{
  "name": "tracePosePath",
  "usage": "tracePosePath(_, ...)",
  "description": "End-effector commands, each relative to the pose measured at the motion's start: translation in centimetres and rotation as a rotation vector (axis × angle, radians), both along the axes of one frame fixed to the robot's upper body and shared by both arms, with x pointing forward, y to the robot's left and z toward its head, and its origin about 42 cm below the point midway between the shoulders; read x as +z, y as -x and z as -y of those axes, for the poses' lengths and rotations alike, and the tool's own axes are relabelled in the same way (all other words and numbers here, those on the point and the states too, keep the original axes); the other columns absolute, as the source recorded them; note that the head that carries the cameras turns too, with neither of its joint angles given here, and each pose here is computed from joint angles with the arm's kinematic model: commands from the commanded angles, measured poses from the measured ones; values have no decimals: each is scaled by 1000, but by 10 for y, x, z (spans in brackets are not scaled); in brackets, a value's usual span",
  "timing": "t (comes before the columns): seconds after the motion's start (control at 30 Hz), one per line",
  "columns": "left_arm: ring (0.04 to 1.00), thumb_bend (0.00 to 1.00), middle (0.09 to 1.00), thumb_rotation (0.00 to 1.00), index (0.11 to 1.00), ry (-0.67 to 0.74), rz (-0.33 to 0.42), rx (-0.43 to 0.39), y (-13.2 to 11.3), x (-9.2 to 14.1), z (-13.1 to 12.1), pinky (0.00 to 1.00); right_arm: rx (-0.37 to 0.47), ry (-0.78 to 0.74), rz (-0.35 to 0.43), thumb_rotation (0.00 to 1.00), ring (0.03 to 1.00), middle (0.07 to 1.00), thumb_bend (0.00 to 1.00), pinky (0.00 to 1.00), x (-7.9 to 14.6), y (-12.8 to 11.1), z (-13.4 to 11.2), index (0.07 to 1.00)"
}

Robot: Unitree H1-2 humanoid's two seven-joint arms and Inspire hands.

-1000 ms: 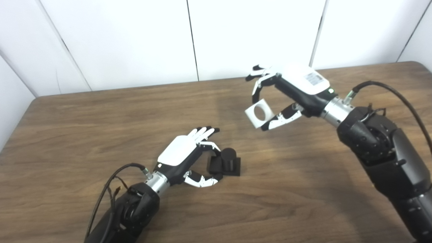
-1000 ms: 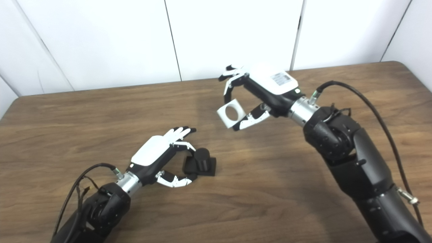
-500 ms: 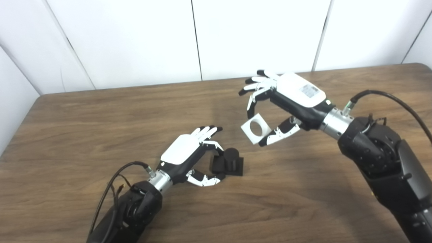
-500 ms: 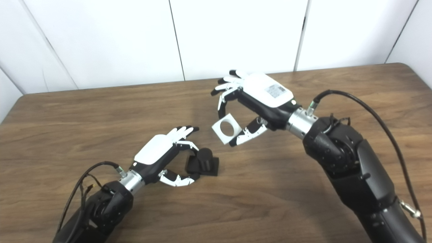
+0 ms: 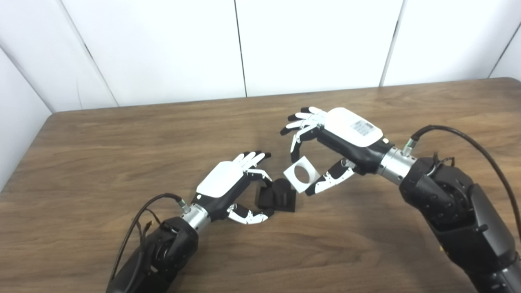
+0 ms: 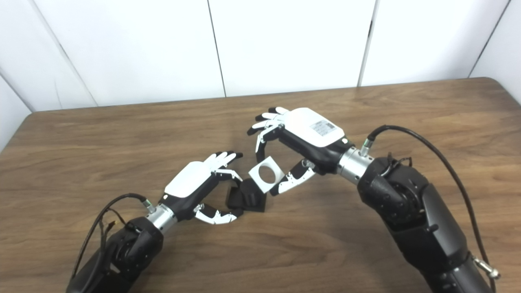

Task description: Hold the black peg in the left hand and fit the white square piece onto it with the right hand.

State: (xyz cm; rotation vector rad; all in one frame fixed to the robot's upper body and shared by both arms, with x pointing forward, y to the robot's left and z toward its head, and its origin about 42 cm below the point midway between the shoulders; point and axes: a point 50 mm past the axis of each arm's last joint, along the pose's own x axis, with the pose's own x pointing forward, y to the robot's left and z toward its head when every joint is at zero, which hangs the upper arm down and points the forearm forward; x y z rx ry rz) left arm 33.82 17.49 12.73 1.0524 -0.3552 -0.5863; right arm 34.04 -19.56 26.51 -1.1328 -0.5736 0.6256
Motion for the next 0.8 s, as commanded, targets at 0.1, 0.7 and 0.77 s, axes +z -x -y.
tracePosePath(0.1, 1000, 925, 995, 243, 581, -130, -49, 50, -2, -12, -9, 1000, 20, -18, 34, 145, 918, 827, 517, 948, 12, -3, -10, 482)
tracePosePath(0.7, 1000, 925, 991, 244, 575, -119, -45, 46, 2, -13, -5, 1000, 12, 1, 11, 145, 925, 823, 517, 945, 7, -20, -25, 482)
tracePosePath(0.77, 1000, 927, 988, 243, 574, -115, -42, 44, 2, -13, -5, 1000, 9, 2, 9, 145, 925, 823, 518, 946, 6, -21, -25, 482)
